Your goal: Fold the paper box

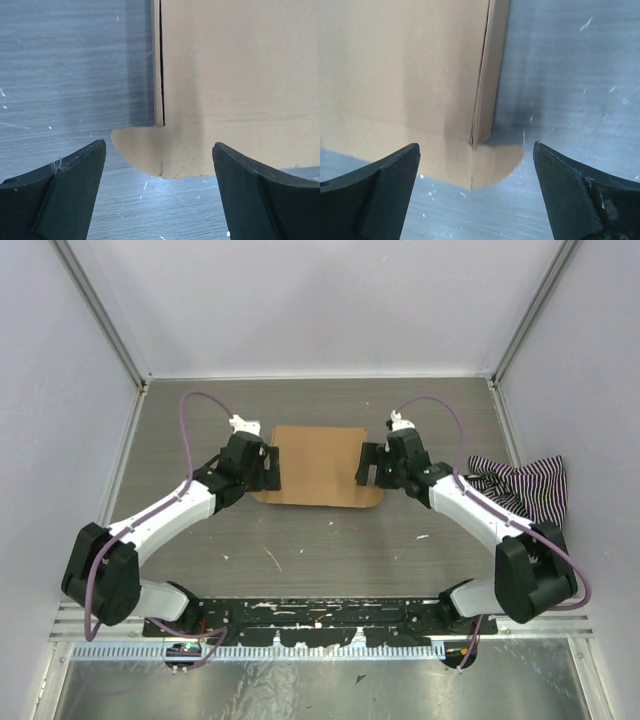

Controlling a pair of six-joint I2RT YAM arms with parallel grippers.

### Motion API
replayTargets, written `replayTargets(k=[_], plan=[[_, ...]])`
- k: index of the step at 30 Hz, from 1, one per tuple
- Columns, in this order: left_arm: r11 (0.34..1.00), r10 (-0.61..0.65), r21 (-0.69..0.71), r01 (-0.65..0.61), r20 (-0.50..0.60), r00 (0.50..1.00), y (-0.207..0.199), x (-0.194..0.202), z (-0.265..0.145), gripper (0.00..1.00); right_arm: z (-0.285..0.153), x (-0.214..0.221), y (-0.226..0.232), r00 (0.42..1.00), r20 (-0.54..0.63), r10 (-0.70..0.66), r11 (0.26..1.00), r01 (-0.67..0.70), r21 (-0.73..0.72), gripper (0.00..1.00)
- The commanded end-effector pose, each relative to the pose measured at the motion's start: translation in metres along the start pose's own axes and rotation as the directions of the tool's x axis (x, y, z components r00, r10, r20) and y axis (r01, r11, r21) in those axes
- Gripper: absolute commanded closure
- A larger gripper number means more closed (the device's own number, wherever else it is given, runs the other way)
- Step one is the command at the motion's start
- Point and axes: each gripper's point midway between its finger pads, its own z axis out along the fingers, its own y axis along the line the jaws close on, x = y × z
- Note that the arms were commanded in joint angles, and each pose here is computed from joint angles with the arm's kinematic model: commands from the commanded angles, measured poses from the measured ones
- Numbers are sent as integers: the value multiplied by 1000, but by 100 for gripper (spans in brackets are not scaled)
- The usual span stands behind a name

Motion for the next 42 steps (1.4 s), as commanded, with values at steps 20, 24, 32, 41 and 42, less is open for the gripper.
replayTargets(k=[20,24,32,41,42], plan=[[995,23,102,-20,-31,999,-15,31,26,11,5,49,3,993,-26,-113,985,115,127,5],[997,39,73,-37,-18,999,-9,28,25,11,0,41,0,992,-16,-128,979,129,159,4],[995,46,84,-46,1,999,-13,24,32,11,7,44,32,991,-21,-130,992,130,-12,4],[992,51,114,-49,-17,999,-18,31,36,12,12,52,41,991,-29,-133,990,131,-57,6],[992,50,114,-47,-23,998,-18,32,36,12,13,53,42,991,-32,-134,989,132,-63,6]])
